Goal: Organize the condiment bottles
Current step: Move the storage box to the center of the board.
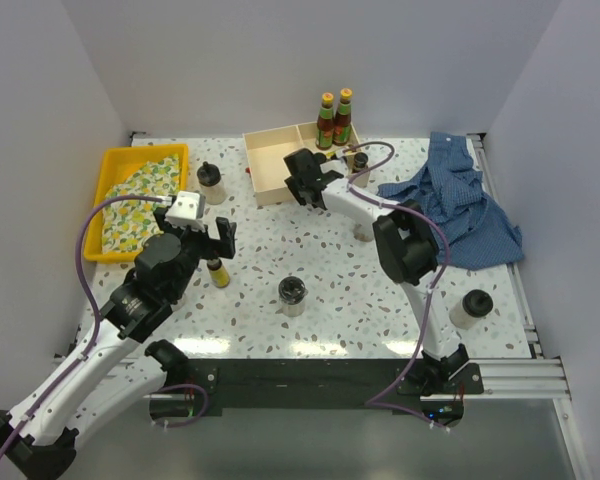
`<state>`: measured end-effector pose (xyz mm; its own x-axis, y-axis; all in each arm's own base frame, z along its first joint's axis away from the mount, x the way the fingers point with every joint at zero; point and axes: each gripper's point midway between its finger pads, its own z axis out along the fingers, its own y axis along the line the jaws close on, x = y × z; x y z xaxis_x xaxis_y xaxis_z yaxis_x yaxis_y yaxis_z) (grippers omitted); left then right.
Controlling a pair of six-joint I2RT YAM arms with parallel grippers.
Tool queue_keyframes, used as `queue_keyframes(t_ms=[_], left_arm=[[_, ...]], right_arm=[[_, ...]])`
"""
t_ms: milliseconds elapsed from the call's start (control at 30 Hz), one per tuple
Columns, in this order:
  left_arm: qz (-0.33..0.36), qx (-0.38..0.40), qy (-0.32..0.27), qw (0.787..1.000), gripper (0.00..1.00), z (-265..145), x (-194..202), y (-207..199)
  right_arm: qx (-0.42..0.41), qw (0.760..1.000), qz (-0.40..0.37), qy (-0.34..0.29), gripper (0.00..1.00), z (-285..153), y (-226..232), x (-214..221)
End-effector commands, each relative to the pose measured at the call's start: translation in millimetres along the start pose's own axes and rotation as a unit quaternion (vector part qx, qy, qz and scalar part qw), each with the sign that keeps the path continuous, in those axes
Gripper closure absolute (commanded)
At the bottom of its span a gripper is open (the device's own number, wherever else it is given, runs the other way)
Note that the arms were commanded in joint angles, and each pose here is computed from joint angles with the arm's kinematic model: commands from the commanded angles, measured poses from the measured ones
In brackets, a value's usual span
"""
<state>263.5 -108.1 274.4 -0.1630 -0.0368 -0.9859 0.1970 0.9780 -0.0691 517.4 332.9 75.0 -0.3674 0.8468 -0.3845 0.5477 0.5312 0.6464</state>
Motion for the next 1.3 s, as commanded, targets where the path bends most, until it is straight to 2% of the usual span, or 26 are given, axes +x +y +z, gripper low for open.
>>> queue_keyframes(t_ms=[0, 133, 467, 800, 1267], left_arm=[[0.001, 0.003, -0.020, 1.000, 0.04, 2, -10, -2], [0.002, 0.002, -0.019, 1.000, 0.04, 3, -9, -2], [0.001, -0.005, -0.023, 1.000, 0.04, 0, -11, 1], [0.000, -0.006, -0.026, 1.000, 0.04, -2, -12, 3], [-0.001, -0.005, -0.028, 1.000, 0.04, -3, -12, 3]], right_arm=[[-0.006, 0.999, 0.014, -0.028, 0.66, -19, 3, -23], [-0.007, 0.999, 0.014, -0.029, 0.71, -32, -2, -26], [0.006, 0.999, 0.010, -0.044, 0.76, -56, -19, -34], [0.019, 0.999, -0.007, -0.045, 0.89, -74, -35, -17], [0.032, 0.998, -0.016, -0.048, 0.89, -98, -48, -8]])
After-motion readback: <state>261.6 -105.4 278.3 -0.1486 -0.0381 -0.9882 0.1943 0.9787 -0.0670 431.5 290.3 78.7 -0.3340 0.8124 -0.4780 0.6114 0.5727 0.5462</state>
